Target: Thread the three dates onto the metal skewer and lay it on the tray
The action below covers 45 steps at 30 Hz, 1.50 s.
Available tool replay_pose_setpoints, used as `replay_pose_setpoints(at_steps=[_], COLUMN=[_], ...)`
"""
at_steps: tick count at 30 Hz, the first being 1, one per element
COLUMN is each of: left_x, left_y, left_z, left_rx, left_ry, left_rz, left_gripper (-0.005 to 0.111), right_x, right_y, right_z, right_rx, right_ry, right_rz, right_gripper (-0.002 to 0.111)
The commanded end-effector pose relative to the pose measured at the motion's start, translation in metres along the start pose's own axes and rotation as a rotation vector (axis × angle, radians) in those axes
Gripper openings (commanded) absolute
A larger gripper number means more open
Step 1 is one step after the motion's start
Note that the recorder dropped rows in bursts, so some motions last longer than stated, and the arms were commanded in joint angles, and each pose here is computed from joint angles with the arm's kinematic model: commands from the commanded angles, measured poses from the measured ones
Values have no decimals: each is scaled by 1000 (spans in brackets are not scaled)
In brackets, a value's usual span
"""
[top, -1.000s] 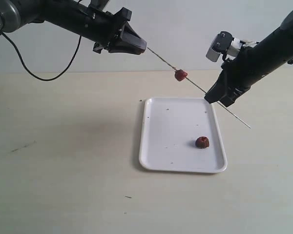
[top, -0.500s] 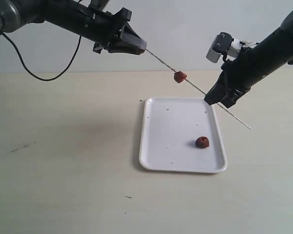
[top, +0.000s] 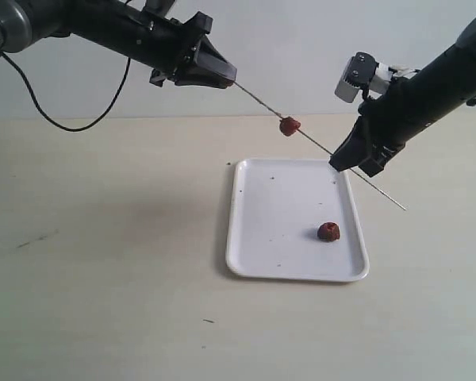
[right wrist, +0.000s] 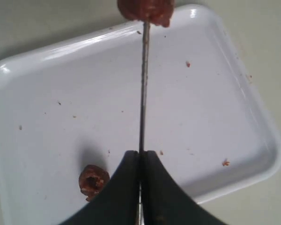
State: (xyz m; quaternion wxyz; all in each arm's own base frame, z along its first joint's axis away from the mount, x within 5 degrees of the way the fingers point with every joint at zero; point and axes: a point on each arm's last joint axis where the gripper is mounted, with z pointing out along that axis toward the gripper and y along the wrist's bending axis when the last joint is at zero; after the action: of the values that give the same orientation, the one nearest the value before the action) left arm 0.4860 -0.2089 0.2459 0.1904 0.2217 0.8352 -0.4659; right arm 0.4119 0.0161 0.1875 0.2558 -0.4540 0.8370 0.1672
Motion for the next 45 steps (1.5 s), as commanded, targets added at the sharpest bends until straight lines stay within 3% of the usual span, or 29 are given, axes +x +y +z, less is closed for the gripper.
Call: replay_pose_setpoints(at_steps=[1, 23, 37, 39, 45], left_x=[1, 11, 16, 17, 16], left_y=[-9, -36, -26, -24, -22], left_z=[8, 41, 48, 50, 49], left_rx=[21, 41, 41, 41, 45], left_ry=[11, 81, 96, 98, 94], left_rz=[12, 72, 51, 48, 64], left_gripper=[23, 23, 23, 28, 61], right_x=[-3, -11, -17, -17, -16], right_y=[2, -2, -2, -4, -4], right_z=[-3, -4, -5, -5, -5], right_rx=[-7, 31, 30, 43, 46], right_ry=[-32, -121, -186, -186, -171], right_rz=[0, 42, 92, 93, 82], right_gripper=[0, 0, 0, 0, 0])
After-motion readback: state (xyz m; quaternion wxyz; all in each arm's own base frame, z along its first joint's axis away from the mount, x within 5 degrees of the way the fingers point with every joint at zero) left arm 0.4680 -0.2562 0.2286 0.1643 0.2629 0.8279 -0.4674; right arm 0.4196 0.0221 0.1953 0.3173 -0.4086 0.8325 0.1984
